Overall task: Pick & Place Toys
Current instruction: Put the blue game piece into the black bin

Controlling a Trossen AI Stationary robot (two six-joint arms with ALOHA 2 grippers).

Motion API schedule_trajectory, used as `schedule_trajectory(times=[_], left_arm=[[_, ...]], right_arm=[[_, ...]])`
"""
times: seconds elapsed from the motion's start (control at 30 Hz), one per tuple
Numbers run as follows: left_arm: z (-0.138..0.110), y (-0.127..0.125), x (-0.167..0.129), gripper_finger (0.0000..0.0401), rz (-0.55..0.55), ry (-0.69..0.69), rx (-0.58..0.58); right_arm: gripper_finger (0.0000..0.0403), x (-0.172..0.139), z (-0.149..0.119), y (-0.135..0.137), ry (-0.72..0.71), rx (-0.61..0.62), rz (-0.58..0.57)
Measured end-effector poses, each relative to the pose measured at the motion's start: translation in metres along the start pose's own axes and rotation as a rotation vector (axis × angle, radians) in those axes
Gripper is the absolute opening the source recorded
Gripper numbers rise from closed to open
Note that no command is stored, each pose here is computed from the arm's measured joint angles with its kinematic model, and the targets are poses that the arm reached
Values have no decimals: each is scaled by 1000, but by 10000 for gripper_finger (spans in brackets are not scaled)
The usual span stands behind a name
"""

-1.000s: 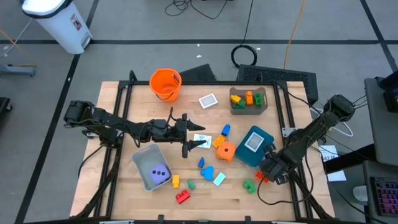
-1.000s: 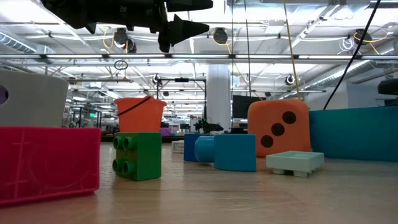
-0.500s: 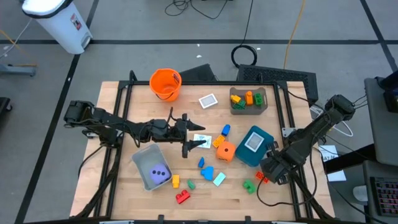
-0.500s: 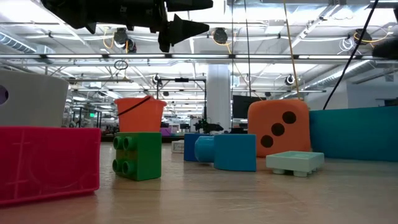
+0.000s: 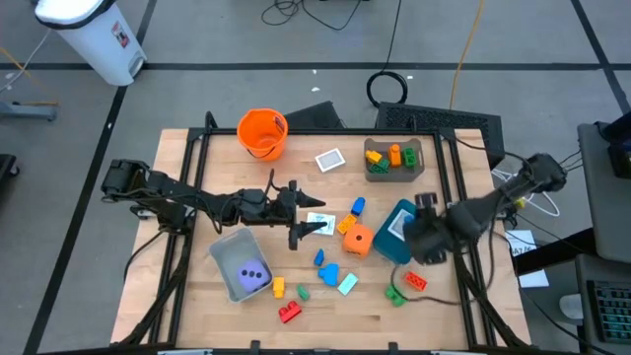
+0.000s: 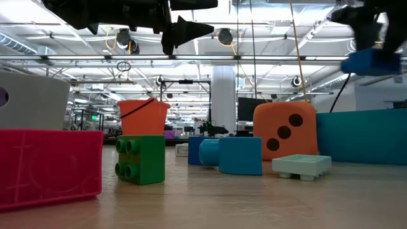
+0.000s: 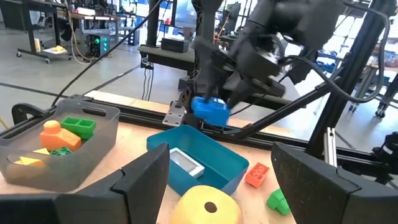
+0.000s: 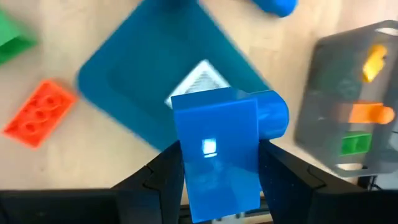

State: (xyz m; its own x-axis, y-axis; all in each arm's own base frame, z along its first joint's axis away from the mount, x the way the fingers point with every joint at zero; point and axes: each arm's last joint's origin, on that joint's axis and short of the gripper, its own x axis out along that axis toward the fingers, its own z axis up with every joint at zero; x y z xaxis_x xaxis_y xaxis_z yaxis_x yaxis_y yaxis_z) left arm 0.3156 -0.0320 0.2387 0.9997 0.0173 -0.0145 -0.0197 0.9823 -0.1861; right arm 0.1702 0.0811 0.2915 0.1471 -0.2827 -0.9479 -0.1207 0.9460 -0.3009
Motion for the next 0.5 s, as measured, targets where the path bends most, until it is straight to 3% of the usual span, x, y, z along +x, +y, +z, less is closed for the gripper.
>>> schedule_trajectory(times=[0.3, 0.5], left_arm=[[0, 0, 0, 285, 0, 0, 8], [0, 0, 0, 285, -5, 2, 28]], right_arm=[[167, 23, 22, -81, -26, 49, -51], [167, 39, 17, -145, -60, 112, -134]])
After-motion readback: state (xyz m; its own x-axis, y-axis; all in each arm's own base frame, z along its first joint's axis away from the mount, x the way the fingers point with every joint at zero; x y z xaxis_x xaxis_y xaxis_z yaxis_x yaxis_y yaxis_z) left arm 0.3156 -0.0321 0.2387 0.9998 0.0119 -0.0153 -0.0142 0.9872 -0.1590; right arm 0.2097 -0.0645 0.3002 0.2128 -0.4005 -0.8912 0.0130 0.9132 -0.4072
